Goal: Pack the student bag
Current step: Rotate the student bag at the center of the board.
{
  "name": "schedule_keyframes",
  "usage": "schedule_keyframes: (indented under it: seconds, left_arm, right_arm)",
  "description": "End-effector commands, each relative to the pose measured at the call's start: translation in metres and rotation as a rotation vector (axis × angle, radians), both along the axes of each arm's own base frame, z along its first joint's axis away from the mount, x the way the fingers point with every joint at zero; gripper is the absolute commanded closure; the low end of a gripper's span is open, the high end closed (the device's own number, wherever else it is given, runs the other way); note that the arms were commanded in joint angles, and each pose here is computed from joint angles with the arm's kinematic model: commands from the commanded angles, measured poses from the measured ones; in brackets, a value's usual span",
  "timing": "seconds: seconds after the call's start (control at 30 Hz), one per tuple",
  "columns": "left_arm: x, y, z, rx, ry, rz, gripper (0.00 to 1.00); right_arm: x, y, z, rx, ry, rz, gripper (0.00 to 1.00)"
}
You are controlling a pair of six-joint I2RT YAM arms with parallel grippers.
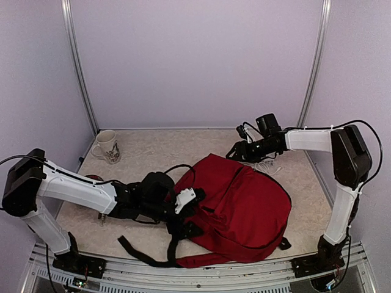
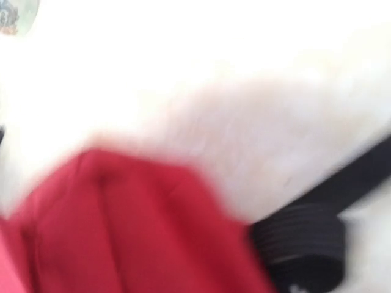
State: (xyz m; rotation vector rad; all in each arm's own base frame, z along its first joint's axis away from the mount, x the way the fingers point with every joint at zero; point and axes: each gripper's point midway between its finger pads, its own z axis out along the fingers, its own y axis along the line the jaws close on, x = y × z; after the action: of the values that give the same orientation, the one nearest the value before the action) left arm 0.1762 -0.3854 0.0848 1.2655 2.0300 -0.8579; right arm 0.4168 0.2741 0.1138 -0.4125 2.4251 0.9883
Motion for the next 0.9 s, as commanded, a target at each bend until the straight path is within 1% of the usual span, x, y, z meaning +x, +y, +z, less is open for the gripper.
schedule_keyframes:
  seconds: [0.0,0.1,0.17,0.23,0.33,0.4,0.47,0.53,0.6,0.67,0.73,0.8,0.87]
  left_arm:
    - [-0.047,-0.046,0.028,-0.102,-0.070,-0.259,0.11]
    - [-0.030,-0.045,0.037,-0.093,-0.114,-0.211,0.09]
    - [-0.025,-0.041,0.051,-0.108,-0.125,-0.211,0.08]
    - [-0.026,-0.034,0.070,-0.117,-0.167,-0.231,0.07]
    - [-0.024,-0.020,0.097,-0.134,-0.236,-0.233,0.06]
    - [-0.003,-0.005,0.116,-0.175,-0.254,-0.174,0.04]
    - [0.023,0.011,0.132,-0.232,-0.238,-0.104,0.04]
    - [0.055,0.027,0.141,-0.273,-0.226,0.002,0.02]
    - [0.089,0.039,0.129,-0.241,-0.210,0.121,0.01]
    - [0.120,0.043,0.101,-0.131,-0.174,0.199,0.02]
    - [0.142,0.041,0.076,-0.043,-0.112,0.243,0.06]
    - [0.149,0.037,0.046,0.007,-0.037,0.245,0.09]
    - [0.148,0.031,0.032,0.004,-0.018,0.232,0.09]
  right_arm:
    - [0.033,-0.033,0.038,-0.141,-0.133,-0.109,0.34]
    - [0.042,-0.057,0.071,-0.219,-0.215,-0.186,0.33]
    - [0.035,-0.068,0.087,-0.257,-0.244,-0.207,0.33]
    - [0.021,-0.075,0.092,-0.285,-0.233,-0.224,0.33]
    - [-0.014,-0.070,0.091,-0.308,-0.211,-0.217,0.33]
    - [-0.039,-0.063,0.082,-0.306,-0.169,-0.199,0.30]
    - [-0.059,-0.061,0.073,-0.285,-0.116,-0.198,0.27]
    - [-0.080,-0.059,0.059,-0.260,-0.057,-0.182,0.23]
    - [-0.093,-0.064,0.050,-0.266,-0.025,-0.183,0.20]
    - [-0.103,-0.079,0.039,-0.328,-0.002,-0.212,0.18]
    - [-0.112,-0.097,0.027,-0.410,0.032,-0.246,0.17]
    - [-0.126,-0.110,0.016,-0.452,0.079,-0.271,0.16]
    - [-0.143,-0.122,0.006,-0.470,0.121,-0.311,0.10]
